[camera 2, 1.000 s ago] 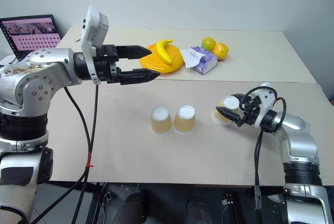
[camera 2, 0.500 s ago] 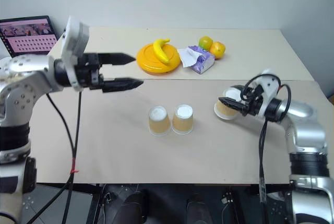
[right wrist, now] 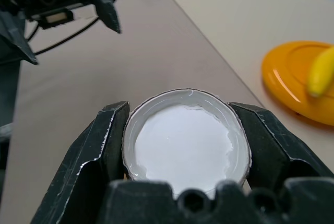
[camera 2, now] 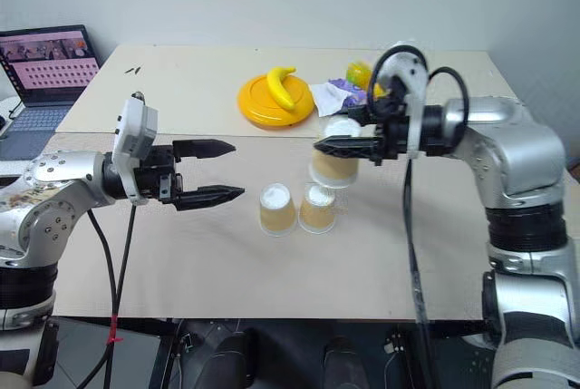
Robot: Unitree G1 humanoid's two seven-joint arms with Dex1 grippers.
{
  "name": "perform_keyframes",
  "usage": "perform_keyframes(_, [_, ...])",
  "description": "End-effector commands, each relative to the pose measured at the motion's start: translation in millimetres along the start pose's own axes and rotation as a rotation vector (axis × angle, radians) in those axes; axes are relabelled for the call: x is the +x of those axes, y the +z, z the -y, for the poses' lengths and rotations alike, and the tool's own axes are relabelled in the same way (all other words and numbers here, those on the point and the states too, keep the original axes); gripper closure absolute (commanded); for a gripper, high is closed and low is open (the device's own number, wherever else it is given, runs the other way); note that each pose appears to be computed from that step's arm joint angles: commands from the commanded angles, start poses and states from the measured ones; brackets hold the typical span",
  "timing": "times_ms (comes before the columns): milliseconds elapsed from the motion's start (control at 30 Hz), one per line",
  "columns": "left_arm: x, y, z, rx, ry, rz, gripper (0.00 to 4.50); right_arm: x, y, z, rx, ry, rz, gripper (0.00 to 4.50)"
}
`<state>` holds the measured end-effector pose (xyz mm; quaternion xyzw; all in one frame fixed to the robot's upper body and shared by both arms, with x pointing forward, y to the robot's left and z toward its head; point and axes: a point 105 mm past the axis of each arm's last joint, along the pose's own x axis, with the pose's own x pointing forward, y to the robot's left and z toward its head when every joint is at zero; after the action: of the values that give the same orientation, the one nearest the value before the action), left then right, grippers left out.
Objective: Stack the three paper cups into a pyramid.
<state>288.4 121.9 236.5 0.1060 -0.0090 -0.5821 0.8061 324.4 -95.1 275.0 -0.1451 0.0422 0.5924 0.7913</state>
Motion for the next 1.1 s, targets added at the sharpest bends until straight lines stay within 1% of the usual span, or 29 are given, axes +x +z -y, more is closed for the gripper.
perform_keyframes(33, [0.9, 8.4, 4.0, 0.065, 0.002, 0.017, 0.0, 3.0, 17.9, -8.9, -0.037, 0.039, 0.037, 1.72])
perform_keyframes(367, [6.3, 12.8, 0.8, 0.062, 0.01, 0.04, 0.0, 15.3, 11.7, -17.5, 0.013, 0.064, 0.069, 1.72])
perform_keyframes(700, [7.3, 17.5, -0.2, 0.07, -0.001, 0.036, 0.0, 26.4, -4.0, -12.4, 0.041, 0.045, 0.077, 1.72])
perform_keyframes(933, [5.8, 18.2, 0.7, 0.073, 0.006, 0.031, 0.0, 30.4, -7.7, -10.4, 0.044, 0.047, 0.085, 1.72])
perform_keyframes(967, [5.8, 18.3, 0.7, 0.072, 0.009, 0.031, 0.0, 31.2, -7.3, -10.4, 0.046, 0.048, 0.09, 1.25])
perform_keyframes(1100, [6.3, 18.0, 0.5, 0.057, 0.014, 0.029, 0.0, 33.2, -4.1, -10.4, 0.039, 0.045, 0.103, 0.09])
